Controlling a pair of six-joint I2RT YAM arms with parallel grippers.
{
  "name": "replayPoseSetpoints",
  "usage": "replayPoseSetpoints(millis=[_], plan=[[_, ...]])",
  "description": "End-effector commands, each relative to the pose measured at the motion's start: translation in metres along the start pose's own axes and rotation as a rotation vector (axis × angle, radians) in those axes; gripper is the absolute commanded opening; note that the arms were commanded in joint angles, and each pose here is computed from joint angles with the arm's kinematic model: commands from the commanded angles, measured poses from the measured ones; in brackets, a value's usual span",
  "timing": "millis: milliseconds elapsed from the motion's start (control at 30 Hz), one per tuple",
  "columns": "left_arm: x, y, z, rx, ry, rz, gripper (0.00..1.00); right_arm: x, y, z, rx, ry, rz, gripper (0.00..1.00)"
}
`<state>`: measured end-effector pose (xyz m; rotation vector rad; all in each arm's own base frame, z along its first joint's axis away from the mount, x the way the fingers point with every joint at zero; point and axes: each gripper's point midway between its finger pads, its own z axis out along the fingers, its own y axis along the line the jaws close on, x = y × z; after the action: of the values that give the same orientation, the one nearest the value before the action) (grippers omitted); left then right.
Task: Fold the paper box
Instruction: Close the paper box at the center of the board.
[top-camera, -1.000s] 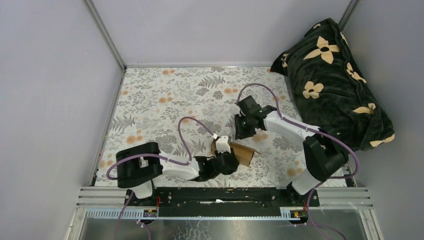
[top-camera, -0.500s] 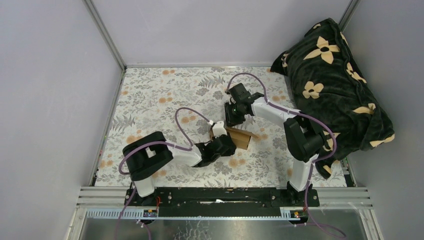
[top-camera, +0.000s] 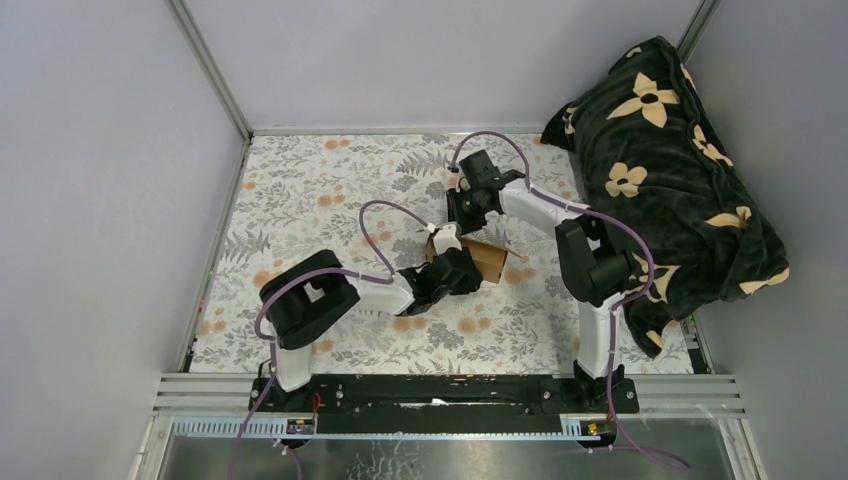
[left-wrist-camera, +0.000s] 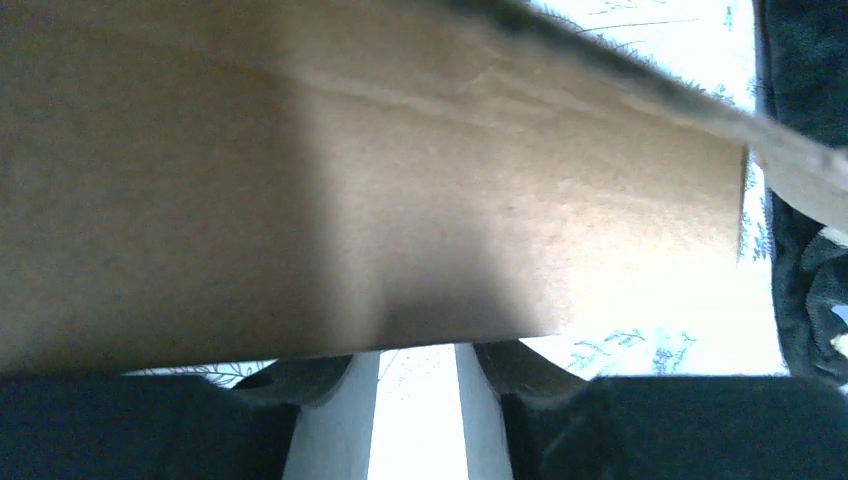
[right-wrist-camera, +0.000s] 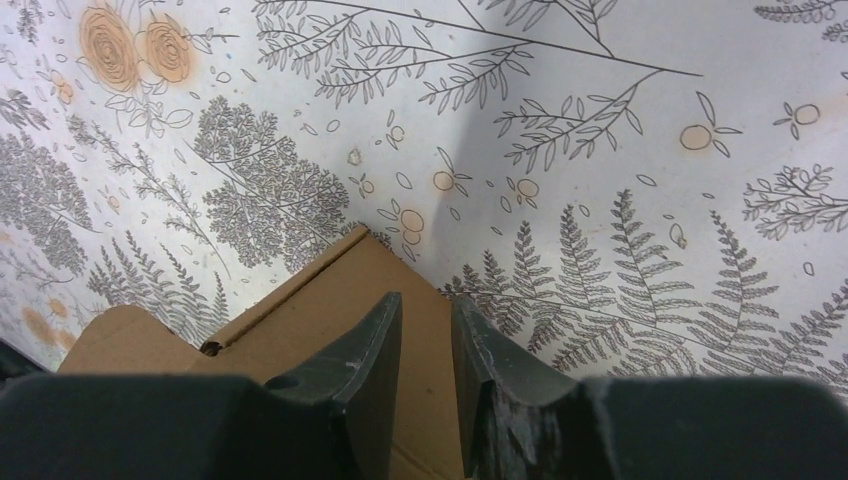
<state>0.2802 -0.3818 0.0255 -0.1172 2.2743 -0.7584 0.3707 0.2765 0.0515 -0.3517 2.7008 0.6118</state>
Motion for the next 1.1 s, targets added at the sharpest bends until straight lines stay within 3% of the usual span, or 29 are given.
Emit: replayPoseSetpoints(millis=[0,267,433,567,600,667,700,833,967,1067], plan=[[-0.013,-0.022,-0.013,0.059,0.011,0.035,0.40,-0.014,0.008,-0.014,-0.056,-0.010,-0.018,0.32],[0.000,-0.016,-0.068,0.039,0.086,0.107,0.42,-0.038,-0.015,-0.036,-0.031,-0.079,0.014,0.37],[-0.030,-0.019,-0.109,0.010,0.070,0.248,0.50,-0.061,-0.046,-0.083,0.064,-0.202,0.032,0.40],[-0.092,-0.007,-0.148,-0.091,-0.032,0.340,0.61,-0.071,-0.062,-0.136,0.213,-0.318,-0.021,0.58],[-0.108,-0.002,-0.155,-0.107,-0.063,0.348,0.66,-0.071,-0.065,-0.146,0.238,-0.332,-0.029,0.66],[-0.139,0.009,-0.171,-0.133,-0.123,0.334,0.92,-0.066,-0.070,-0.162,0.277,-0.348,-0.044,0.91],[-0.152,0.012,-0.178,-0.127,-0.150,0.327,0.98,-0.063,-0.072,-0.169,0.296,-0.357,-0.046,0.98],[-0.186,0.022,-0.188,-0.073,-0.200,0.299,0.98,-0.050,-0.065,-0.194,0.278,-0.436,-0.027,1.00],[-0.189,0.029,-0.174,-0.036,-0.167,0.334,0.99,-0.024,-0.046,-0.208,0.177,-0.457,-0.056,0.99],[-0.180,0.038,-0.166,-0.018,-0.153,0.373,0.97,-0.003,-0.035,-0.216,0.118,-0.437,-0.099,0.83]])
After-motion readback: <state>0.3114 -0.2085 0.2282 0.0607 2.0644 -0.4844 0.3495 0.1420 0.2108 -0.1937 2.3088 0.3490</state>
